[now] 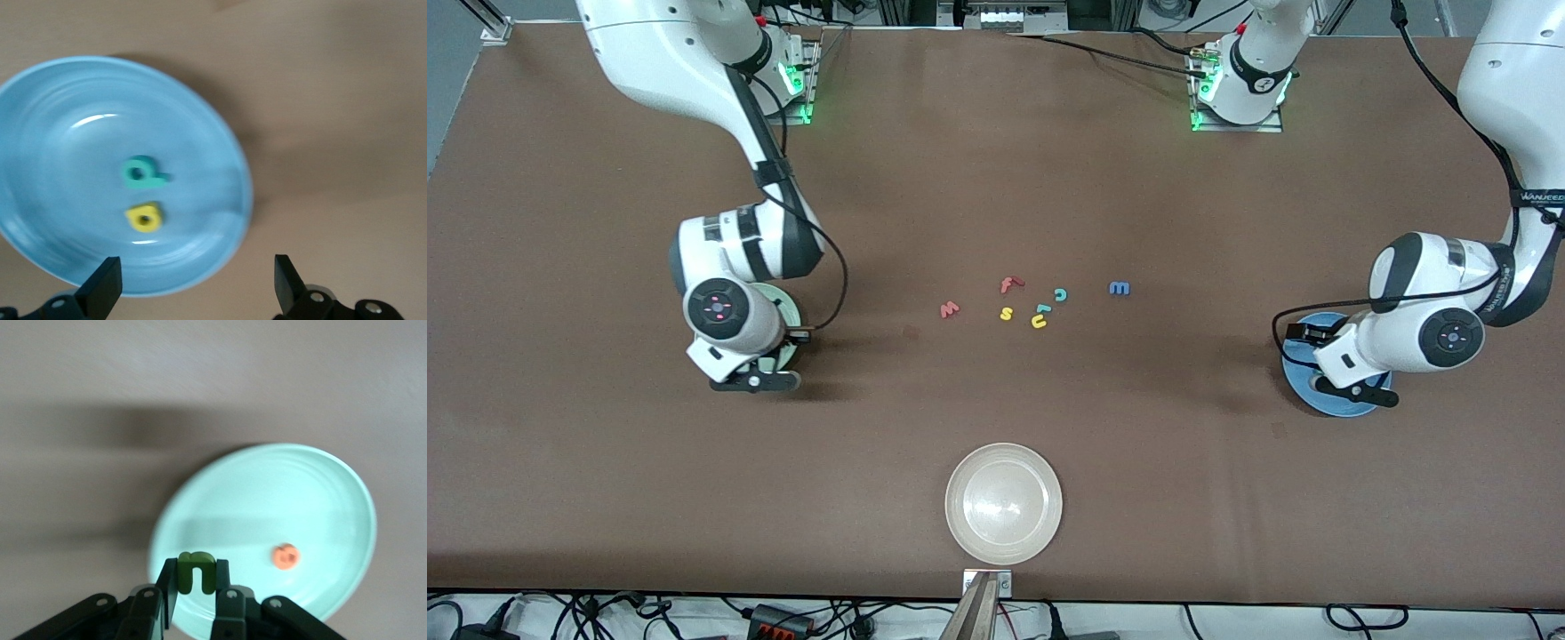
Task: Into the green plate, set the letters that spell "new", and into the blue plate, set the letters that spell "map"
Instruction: 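Release both letters onto the plates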
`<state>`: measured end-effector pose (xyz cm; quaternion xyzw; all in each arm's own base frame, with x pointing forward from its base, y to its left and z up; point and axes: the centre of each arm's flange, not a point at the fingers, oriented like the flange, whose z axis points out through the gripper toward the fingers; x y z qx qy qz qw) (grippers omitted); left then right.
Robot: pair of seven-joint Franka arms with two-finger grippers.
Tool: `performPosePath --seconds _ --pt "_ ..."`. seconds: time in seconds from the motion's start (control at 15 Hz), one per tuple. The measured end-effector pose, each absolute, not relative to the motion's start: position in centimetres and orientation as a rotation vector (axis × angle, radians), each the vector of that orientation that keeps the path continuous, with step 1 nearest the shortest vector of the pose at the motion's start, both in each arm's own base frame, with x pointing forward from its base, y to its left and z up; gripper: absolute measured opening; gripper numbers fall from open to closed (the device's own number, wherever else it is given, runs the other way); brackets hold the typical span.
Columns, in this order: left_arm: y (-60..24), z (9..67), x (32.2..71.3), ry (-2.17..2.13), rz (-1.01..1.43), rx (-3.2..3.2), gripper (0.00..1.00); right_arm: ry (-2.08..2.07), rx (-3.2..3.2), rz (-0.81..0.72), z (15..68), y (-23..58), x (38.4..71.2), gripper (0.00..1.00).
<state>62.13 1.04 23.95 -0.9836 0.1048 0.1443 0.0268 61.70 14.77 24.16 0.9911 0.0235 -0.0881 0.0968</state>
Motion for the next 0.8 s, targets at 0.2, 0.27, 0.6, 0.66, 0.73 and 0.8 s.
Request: performPosePath --seconds 0.2,0.27,0.6,0.66,0.73,0.8 --pt "-6.2 26.0 61.4 0.167 0.449 -3.047 1.0 0.074 2.958 -0.257 22.6 10.8 60.0 0.26" --pt "-9.1 26.4 60.7 0.121 0.449 -3.05 1.0 0.071 2.96 -0.263 22.1 10.1 59.6 0.26" --pt "-21.8 25.6 55.7 0.184 0.476 -3.004 1.0 0.098 2.961 -0.275 20.9 10.9 58.7 0.26" --pt "-23.4 25.4 54.8 0.101 0.472 -2.989 1.0 0.105 2.961 -0.276 20.6 11.1 58.6 0.26" --pt "-24.6 25.2 54.2 -0.018 0.464 -2.971 1.0 0.111 2.96 -0.275 20.3 11.3 58.6 0.26" --pt "-25.5 25.0 53.7 -0.163 0.453 -2.95 1.0 0.115 2.959 -0.272 19.9 11.5 58.5 0.26"
